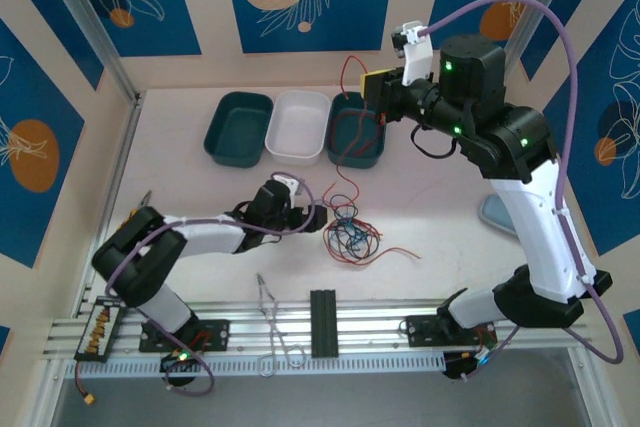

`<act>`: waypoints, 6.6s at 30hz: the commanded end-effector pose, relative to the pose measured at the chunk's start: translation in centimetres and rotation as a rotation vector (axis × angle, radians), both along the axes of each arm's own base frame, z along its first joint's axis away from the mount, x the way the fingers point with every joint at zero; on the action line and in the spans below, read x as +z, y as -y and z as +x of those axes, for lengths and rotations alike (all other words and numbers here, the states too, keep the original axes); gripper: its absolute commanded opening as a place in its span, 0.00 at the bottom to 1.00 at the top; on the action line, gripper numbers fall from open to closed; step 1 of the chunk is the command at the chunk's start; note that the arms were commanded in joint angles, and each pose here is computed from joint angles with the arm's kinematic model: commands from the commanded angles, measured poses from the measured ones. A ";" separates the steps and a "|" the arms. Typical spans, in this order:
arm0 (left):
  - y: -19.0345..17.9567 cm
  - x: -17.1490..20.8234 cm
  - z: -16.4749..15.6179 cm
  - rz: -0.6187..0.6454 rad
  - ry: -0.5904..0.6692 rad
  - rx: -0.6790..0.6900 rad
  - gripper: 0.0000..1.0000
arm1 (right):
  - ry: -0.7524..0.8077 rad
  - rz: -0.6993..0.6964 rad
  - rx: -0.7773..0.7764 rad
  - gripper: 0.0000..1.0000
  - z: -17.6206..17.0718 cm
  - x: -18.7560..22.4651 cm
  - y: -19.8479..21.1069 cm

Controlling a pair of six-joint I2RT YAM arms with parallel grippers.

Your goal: Untangle the cables

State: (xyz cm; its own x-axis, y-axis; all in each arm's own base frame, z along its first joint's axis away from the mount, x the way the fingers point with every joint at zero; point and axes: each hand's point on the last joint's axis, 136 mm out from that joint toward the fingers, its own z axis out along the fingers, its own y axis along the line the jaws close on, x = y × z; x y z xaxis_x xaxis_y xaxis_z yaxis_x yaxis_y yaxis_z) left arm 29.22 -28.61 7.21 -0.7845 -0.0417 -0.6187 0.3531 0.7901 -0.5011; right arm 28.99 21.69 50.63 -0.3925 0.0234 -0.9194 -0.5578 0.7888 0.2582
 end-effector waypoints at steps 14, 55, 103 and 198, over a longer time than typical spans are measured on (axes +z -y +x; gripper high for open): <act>-10.9 7.9 -2.0 0.182 0.232 0.260 1.00 | -0.014 -0.092 -0.227 0.00 15.9 -4.1 2.6; -14.5 8.6 -2.8 0.227 0.296 0.351 1.00 | -0.706 -0.259 -0.229 0.00 24.7 -35.3 2.5; -12.7 8.1 -2.2 0.201 0.264 0.300 1.00 | -0.667 -0.370 -0.434 0.49 20.1 -30.7 6.7; -6.8 -1.5 -0.4 0.177 -0.083 0.165 0.18 | -0.578 -0.161 -0.236 0.00 -2.0 -26.9 -2.3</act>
State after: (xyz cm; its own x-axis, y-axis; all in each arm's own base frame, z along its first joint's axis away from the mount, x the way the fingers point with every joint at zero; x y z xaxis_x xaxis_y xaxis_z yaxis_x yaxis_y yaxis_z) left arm 28.93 -23.52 6.00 -0.8243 -0.0450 -0.5644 0.2190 0.8939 -0.3912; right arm 26.23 23.43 21.44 -0.8617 0.0883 -0.4997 -0.1093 0.9294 0.3526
